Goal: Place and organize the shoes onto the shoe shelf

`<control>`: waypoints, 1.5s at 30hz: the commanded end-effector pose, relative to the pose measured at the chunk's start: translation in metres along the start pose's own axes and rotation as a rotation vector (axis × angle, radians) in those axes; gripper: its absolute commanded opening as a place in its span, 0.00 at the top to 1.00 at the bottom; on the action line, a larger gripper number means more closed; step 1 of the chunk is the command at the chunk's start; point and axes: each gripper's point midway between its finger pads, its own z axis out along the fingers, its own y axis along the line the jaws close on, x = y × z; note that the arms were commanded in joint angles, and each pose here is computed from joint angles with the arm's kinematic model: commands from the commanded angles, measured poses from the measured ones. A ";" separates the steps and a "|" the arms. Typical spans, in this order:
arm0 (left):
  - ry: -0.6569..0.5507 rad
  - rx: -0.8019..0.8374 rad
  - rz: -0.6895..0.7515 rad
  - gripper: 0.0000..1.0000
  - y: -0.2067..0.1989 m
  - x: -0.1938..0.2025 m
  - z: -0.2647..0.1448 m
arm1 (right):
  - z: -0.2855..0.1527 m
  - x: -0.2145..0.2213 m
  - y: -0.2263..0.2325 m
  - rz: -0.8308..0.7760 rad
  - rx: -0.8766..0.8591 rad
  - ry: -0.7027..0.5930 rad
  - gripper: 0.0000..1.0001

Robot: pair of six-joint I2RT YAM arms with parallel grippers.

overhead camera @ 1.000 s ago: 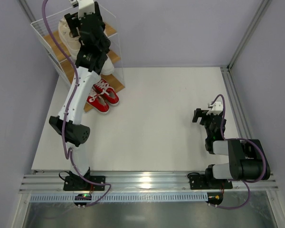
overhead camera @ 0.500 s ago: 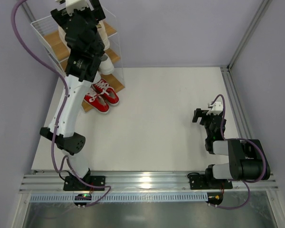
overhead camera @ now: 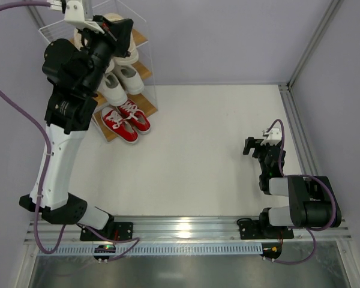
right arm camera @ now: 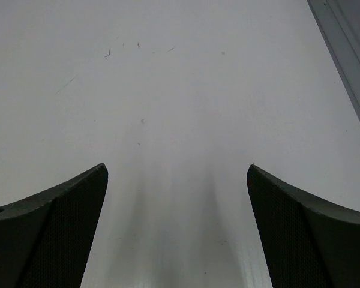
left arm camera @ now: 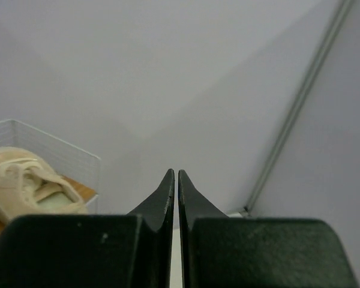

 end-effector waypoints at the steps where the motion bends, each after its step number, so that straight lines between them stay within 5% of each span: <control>1: 0.214 0.302 -0.097 1.00 -0.042 0.059 -0.009 | 0.007 -0.029 0.000 -0.007 -0.006 -0.099 0.03; 16: 0.411 0.300 -0.204 1.00 0.007 0.157 0.014 | 0.006 -0.028 0.000 -0.007 -0.006 -0.099 0.03; 22: 0.419 0.042 -0.110 1.00 0.059 0.182 0.025 | 0.007 -0.029 0.000 -0.007 -0.006 -0.101 0.03; 28: 0.418 -0.042 -0.058 1.00 0.088 0.200 0.043 | 0.006 -0.028 0.000 -0.007 -0.006 -0.099 0.03; 45: 0.287 -0.037 -0.071 1.00 0.093 0.158 0.070 | 0.006 -0.029 0.000 -0.007 -0.006 -0.101 0.03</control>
